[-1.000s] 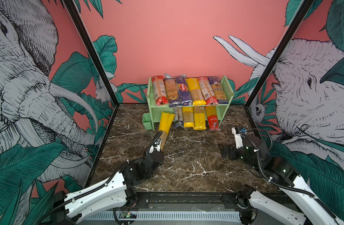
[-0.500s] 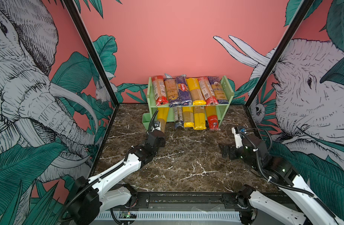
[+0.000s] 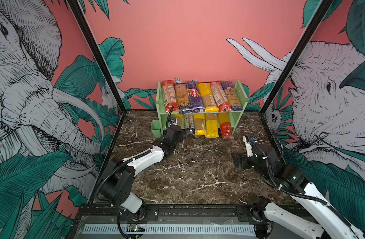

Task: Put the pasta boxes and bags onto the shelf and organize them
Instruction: 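Set the yellow-brown pack upright beside the white-blue pack and open the left gripper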

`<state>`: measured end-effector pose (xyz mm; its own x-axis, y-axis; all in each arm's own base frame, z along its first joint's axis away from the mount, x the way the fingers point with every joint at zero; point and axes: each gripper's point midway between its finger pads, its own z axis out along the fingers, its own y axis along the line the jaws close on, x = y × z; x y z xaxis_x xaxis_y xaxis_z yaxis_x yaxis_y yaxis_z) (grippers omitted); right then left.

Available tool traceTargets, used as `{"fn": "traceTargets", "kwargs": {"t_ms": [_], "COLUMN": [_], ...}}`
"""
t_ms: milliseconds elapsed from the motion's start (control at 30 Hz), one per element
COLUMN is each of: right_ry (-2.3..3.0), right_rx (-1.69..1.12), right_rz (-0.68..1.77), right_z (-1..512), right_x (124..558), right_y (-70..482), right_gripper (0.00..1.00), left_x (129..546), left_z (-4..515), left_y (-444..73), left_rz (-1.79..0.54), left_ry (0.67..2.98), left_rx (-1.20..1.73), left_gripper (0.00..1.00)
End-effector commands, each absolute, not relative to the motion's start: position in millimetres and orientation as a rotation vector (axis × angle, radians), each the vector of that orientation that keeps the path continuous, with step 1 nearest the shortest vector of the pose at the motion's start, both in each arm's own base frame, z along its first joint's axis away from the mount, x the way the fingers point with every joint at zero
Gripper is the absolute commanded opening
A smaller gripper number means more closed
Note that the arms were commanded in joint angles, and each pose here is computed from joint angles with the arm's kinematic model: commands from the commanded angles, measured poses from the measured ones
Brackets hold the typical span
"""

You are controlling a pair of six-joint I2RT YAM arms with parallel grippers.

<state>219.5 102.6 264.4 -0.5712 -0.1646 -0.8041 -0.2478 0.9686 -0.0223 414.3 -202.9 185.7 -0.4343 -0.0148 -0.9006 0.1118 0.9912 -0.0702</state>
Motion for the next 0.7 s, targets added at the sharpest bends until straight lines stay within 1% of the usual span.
{"fn": "traceTargets", "kwargs": {"t_ms": [0,333,367,400,433,467,500,533,600,667], "right_ry": [2.176,2.184,2.186,2.187,2.187,2.187,2.186,2.184,2.182,2.183], "right_rx": [-0.289,-0.267,-0.261,-0.255,-0.252,-0.246,-0.243,-0.238,-0.231,-0.224], "right_rz": [0.076,0.051,0.048,0.048,0.049,0.05,0.055,0.06,0.071,0.076], "right_z": [263,260,259,260,260,260,261,261,262,262], "right_x": [227,235,235,235,234,234,233,232,230,229], "right_y": [101,101,100,99,98,98,97,97,96,95], "right_gripper": [0.99,1.0,1.0,1.0,1.0,0.99,1.0,0.99,0.99,0.99], "left_x": [438,449,449,448,446,443,440,437,430,421], "left_z": [282,270,270,268,266,265,263,262,259,258], "left_y": [-204,-202,-203,-204,-203,-203,-202,-200,-197,-194], "left_rz": [-0.241,-0.203,-0.207,-0.212,-0.217,-0.222,-0.228,-0.232,-0.236,-0.239], "left_ry": [1.721,1.748,1.752,1.759,1.765,1.771,1.776,1.784,1.8,1.817], "left_rx": [-0.053,-0.052,-0.045,-0.038,-0.036,-0.036,-0.033,-0.035,-0.035,-0.015], "left_gripper": [0.0,0.0,0.04,0.24,0.4,0.5,0.56,0.72,0.79,0.8]}}
